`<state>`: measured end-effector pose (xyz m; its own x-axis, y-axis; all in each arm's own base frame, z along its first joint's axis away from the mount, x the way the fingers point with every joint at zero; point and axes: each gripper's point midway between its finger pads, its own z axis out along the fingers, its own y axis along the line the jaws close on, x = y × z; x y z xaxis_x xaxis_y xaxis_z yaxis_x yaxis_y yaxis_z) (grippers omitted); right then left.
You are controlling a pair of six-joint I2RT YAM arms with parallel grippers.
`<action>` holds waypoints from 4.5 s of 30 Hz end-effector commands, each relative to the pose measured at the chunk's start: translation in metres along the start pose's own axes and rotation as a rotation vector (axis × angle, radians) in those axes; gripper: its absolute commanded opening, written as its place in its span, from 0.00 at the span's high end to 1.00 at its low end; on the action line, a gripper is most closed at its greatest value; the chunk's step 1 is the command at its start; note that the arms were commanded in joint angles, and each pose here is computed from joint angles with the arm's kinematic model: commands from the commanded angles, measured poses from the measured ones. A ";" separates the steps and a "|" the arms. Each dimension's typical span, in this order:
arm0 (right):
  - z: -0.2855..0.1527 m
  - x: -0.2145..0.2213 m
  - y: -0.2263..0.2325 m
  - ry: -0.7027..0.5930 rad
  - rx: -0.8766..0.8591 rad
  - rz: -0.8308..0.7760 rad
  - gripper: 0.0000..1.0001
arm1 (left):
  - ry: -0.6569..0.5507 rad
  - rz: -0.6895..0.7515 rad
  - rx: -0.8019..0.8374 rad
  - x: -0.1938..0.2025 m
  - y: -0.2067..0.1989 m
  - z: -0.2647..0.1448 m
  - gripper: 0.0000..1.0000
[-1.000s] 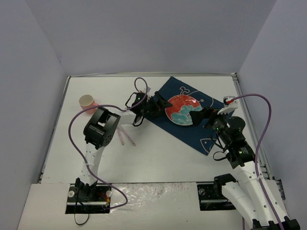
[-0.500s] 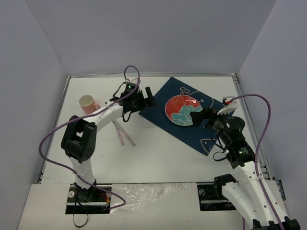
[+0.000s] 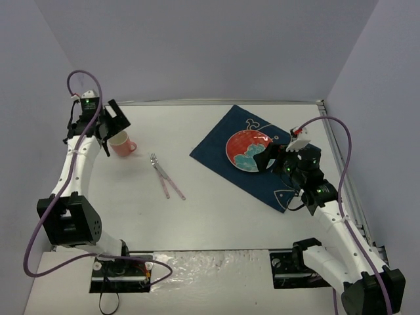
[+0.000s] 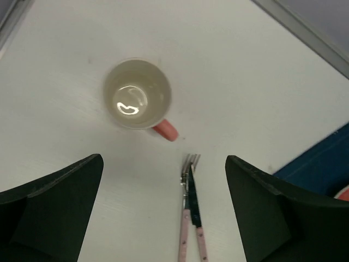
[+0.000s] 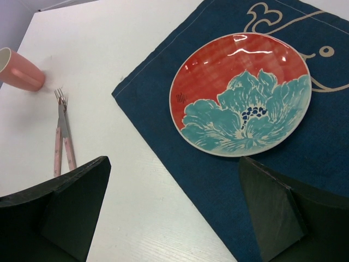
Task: Set the dinner table for one person
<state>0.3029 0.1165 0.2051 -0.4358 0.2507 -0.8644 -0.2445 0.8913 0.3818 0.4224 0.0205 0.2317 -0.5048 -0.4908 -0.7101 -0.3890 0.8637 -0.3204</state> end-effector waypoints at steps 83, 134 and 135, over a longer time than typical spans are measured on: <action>0.179 0.045 0.258 0.181 -0.350 -0.594 0.52 | 0.118 0.451 0.184 0.068 -0.123 -0.031 1.00; 0.100 -0.054 0.076 -0.073 -0.054 -0.505 1.00 | -0.017 0.327 0.215 0.025 -0.100 -0.036 0.49; 0.094 -0.061 0.062 -0.090 -0.032 -0.495 1.00 | -0.017 0.329 0.215 0.025 -0.100 -0.036 0.48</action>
<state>0.3633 0.2333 0.1655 -0.4094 -0.3238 -0.8530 -0.5347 0.8427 -0.0632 0.4117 -0.0838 0.2387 -0.6490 -0.1663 -0.7424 -0.0537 0.9834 -0.1734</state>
